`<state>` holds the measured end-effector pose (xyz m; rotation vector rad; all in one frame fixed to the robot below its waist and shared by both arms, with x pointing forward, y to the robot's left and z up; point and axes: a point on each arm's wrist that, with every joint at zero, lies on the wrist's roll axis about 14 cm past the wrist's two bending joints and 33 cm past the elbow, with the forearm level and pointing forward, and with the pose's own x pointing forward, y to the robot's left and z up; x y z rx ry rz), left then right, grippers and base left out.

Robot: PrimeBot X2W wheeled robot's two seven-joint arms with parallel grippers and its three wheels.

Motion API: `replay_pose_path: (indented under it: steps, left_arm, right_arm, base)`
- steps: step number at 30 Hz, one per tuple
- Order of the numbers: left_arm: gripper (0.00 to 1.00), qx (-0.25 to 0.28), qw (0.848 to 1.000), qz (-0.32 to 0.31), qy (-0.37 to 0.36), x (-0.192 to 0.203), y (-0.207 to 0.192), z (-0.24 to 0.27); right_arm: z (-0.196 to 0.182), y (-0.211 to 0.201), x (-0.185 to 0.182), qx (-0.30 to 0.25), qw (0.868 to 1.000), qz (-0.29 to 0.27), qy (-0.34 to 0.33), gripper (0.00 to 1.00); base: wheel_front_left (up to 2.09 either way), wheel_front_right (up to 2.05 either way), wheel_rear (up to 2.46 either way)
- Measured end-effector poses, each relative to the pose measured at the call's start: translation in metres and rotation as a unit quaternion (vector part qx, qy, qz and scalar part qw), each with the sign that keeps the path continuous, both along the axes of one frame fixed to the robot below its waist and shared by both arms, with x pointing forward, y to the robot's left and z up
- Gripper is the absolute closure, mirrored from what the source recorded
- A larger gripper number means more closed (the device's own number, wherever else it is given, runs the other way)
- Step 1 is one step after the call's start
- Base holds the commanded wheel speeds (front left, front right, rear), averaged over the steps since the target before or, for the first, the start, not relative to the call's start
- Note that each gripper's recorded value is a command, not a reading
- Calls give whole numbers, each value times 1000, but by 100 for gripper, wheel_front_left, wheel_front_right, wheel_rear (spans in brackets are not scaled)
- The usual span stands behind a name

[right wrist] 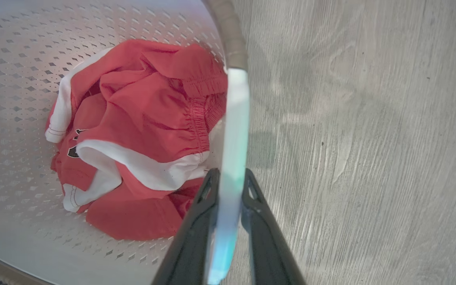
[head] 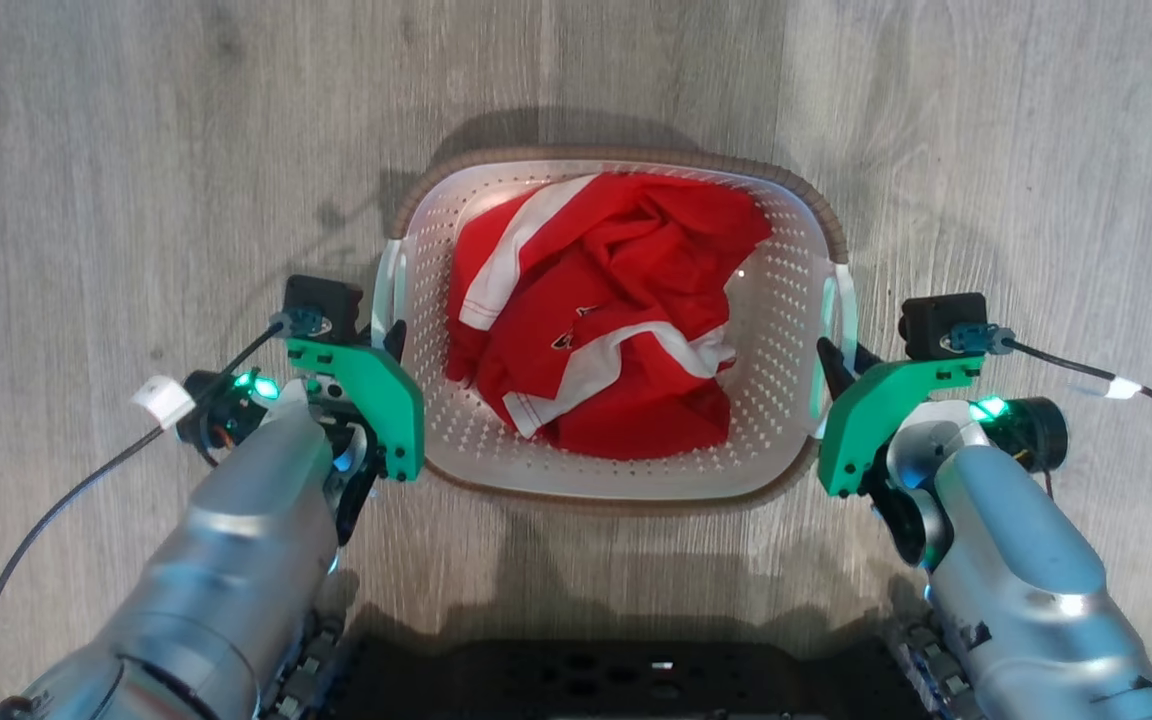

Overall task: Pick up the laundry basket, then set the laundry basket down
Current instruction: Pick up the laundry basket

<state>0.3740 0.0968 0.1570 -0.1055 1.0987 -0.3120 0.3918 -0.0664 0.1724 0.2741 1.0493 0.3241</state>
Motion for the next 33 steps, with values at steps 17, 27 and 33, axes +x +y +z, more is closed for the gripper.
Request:
replay_pose_path:
  steps: [17, 27, 33]
  left_arm:
    - [100, 7, 999, -42, 9, 0, 1, 23]
    - [100, 5, 998, -60, -1, 0, 0, 47]
    - [100, 6, 998, -64, -4, -7, 6, 60]
  right_arm:
    - [33, 6, 1, 27, 999, 9, 33, 100]
    - [66, 4, 3, 42, 998, 16, 38, 100]
    - [86, 10, -1, 52, 997, 35, 39, 100]
  base:
    - [0, 0, 0]
    - [0, 0, 0]
    - [0, 0, 0]
